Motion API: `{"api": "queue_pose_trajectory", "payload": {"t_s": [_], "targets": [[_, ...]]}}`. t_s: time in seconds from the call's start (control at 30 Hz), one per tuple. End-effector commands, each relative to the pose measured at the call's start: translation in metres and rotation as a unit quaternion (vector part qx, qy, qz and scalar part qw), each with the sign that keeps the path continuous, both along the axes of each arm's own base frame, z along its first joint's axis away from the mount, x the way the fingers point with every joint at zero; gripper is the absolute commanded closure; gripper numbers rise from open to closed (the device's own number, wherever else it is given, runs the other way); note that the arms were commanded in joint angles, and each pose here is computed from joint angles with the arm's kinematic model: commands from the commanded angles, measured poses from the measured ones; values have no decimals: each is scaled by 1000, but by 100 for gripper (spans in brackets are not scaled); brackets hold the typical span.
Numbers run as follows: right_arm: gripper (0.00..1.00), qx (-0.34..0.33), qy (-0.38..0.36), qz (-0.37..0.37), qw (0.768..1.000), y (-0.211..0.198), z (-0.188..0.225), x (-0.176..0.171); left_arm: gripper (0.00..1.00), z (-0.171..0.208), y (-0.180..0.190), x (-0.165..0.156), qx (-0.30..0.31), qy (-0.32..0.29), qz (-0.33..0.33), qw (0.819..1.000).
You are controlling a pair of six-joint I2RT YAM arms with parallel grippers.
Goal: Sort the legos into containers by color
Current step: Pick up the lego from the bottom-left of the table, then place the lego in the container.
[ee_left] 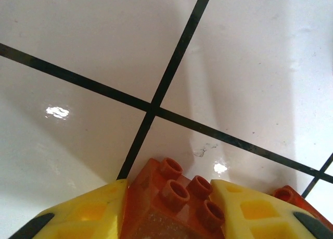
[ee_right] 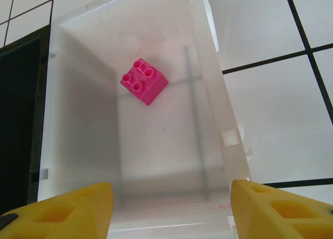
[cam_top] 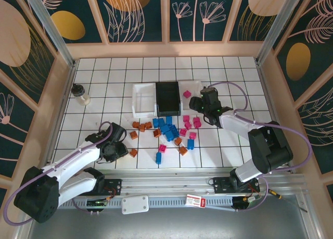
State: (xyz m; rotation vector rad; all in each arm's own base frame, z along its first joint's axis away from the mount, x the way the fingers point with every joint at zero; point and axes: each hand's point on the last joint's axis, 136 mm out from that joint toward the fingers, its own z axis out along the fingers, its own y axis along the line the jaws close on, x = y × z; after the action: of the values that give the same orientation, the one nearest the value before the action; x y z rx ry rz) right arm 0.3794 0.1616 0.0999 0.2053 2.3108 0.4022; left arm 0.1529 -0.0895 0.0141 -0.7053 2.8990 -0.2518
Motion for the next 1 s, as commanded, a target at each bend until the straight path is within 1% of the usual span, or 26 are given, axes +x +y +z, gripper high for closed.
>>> {"api": "queue_pose_trajectory", "payload": {"t_s": [0.0, 0.17, 0.3, 0.4, 0.57, 0.67, 0.73, 0.83, 0.97], "targets": [[38, 3, -2, -16, 1000, -10, 2, -3, 70, 8, -8, 10, -9, -15, -10, 1000], [38, 11, -14, -20, 1000, -14, 13, -5, 79, 35, -15, 34, -7, -57, -22, 998], [38, 18, -21, -24, 999, -18, 22, -7, 79, 66, -20, 58, -1, -100, -35, 994], [38, 26, -28, -26, 999, -19, 28, -7, 79, 99, -33, 87, -10, -153, -49, 987], [38, 30, -29, -30, 999, -19, 31, -5, 77, 130, -73, 145, -61, -231, -66, 969], [38, 28, -25, -32, 999, -20, 30, -5, 76, 139, -94, 181, -73, -266, -72, 958], [38, 26, -23, -33, 999, -21, 29, -5, 74, 141, -107, 204, -75, -280, -81, 954], [38, 23, -17, -35, 999, -22, 27, -7, 74, 133, -123, 234, -65, -281, -94, 953], [38, 21, -14, -37, 999, -24, 26, -9, 72, 126, -133, 266, -56, -291, -91, 951]]}}
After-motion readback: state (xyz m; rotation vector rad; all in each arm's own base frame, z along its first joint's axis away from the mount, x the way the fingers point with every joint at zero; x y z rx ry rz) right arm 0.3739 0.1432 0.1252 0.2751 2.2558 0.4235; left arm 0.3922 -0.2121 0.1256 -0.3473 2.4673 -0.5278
